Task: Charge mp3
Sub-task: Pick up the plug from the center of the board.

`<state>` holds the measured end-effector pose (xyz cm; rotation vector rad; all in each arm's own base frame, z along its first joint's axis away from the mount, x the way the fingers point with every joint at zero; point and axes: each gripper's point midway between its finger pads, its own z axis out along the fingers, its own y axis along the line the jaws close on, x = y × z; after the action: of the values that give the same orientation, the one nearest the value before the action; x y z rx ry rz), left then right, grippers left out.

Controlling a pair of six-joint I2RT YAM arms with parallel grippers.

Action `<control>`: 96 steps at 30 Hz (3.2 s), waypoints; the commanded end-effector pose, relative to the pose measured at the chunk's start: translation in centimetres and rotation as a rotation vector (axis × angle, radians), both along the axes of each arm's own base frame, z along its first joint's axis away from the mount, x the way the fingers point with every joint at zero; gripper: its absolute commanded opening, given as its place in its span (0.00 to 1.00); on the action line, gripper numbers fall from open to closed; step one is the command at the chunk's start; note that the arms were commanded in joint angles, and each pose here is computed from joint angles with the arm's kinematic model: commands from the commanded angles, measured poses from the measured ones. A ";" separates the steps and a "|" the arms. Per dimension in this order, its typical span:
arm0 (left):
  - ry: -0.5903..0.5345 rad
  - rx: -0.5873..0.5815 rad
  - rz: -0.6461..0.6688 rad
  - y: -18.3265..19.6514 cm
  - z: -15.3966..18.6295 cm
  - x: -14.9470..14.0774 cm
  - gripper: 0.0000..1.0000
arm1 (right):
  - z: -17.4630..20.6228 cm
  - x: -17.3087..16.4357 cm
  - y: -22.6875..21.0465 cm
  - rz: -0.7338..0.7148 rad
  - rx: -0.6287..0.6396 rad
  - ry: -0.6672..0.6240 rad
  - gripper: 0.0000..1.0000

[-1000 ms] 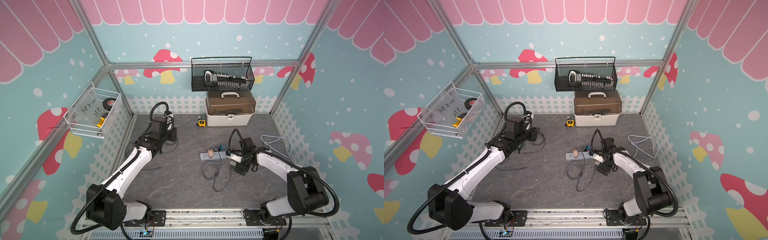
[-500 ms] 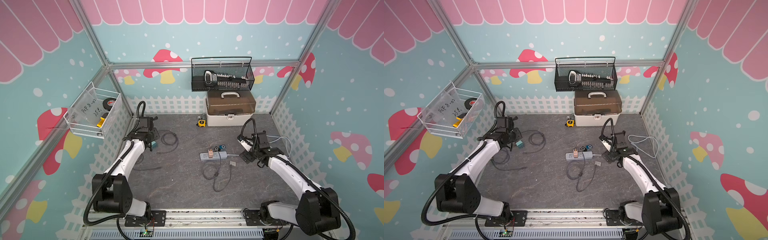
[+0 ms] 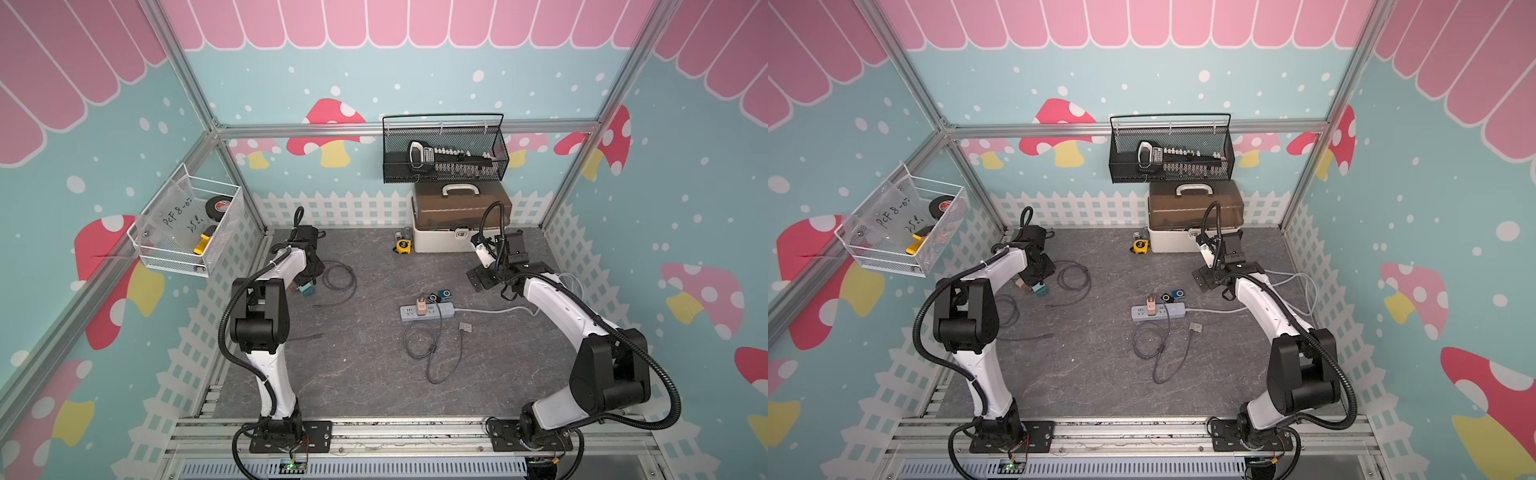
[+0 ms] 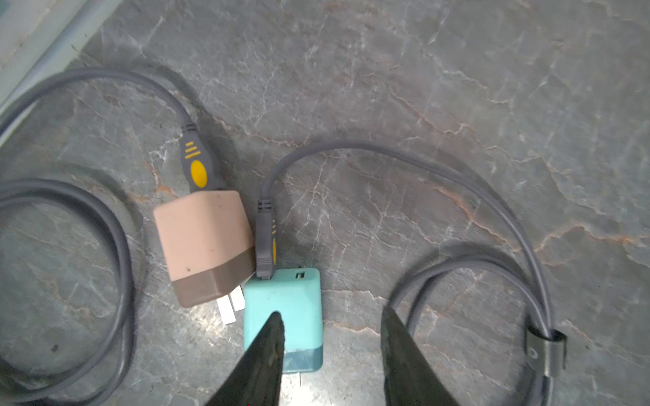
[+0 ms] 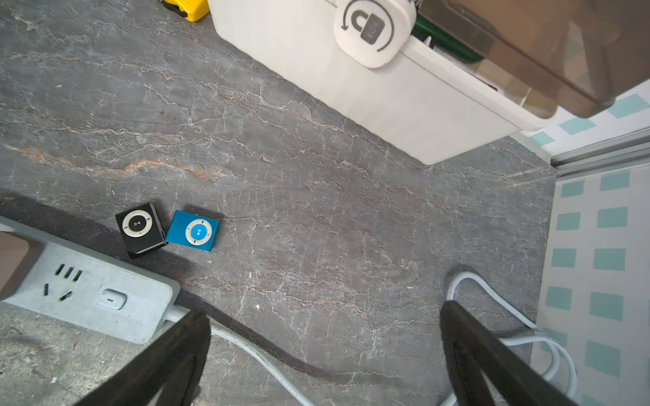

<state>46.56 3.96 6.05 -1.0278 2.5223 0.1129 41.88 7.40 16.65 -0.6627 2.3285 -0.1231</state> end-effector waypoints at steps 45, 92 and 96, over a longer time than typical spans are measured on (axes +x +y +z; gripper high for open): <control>0.160 -0.023 -0.232 -7.5 -5.5 -2.4 0.30 | -1.7 2.5 1.7 0.068 0.017 0.142 1.00; -0.988 0.251 -0.956 -15.3 21.7 0.8 0.13 | 15.9 1.8 25.9 0.575 0.741 0.101 0.77; -1.087 0.300 -1.009 -16.5 23.2 -0.3 0.14 | 15.7 1.8 27.8 0.597 0.759 0.129 0.73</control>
<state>46.72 -11.14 23.90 0.2414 1.8561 -0.2912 44.12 34.18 32.31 -0.9141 1.9474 0.9776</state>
